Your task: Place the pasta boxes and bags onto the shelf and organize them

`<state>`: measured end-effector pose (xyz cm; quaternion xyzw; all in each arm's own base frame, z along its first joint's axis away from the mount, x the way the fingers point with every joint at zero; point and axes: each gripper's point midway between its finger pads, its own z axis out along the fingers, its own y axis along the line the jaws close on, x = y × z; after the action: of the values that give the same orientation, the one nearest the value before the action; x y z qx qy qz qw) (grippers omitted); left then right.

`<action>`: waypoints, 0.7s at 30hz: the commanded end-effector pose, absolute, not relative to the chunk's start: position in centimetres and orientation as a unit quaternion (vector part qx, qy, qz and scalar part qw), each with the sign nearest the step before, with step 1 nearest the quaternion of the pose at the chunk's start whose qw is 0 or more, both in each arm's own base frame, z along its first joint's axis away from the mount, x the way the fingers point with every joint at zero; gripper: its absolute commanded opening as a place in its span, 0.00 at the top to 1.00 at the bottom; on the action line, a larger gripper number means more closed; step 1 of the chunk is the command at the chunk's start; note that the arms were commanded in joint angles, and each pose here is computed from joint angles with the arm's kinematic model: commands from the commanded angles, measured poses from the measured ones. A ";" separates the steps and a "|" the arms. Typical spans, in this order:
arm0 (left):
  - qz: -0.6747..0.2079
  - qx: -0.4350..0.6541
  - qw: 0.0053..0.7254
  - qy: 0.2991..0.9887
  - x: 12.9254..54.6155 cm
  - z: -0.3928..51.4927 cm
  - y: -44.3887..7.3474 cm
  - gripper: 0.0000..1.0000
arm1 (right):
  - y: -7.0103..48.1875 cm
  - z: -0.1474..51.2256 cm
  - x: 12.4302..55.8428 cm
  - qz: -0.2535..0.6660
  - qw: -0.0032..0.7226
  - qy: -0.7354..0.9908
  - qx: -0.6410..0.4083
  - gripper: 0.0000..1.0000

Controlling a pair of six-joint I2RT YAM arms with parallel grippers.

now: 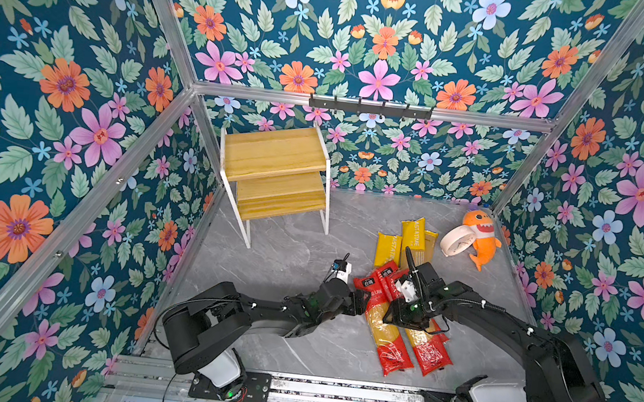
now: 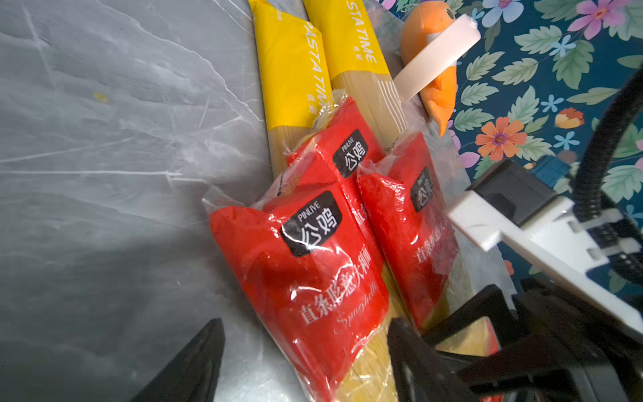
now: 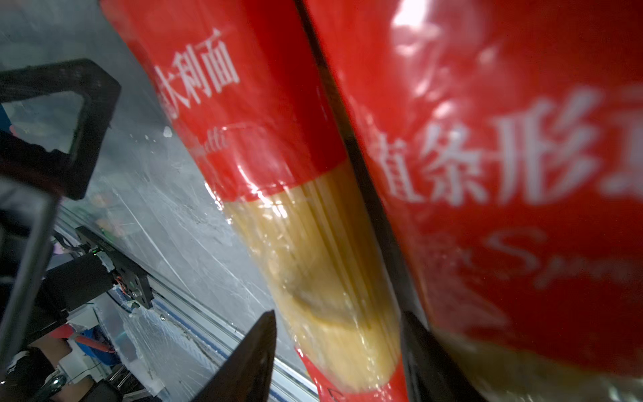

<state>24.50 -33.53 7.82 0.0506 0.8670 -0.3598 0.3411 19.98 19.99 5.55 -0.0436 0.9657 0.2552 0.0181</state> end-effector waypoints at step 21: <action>-0.258 -0.047 0.314 0.912 30.0 7.0 -21.9 0.31 | 28.9 6.6 24.2 0.325 0.016 0.944 -0.056 0.44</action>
<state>32.16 -24.38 10.09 -0.0643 0.8714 -0.3321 0.3554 24.81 30.58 7.07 -0.0336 0.9313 0.3623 0.0167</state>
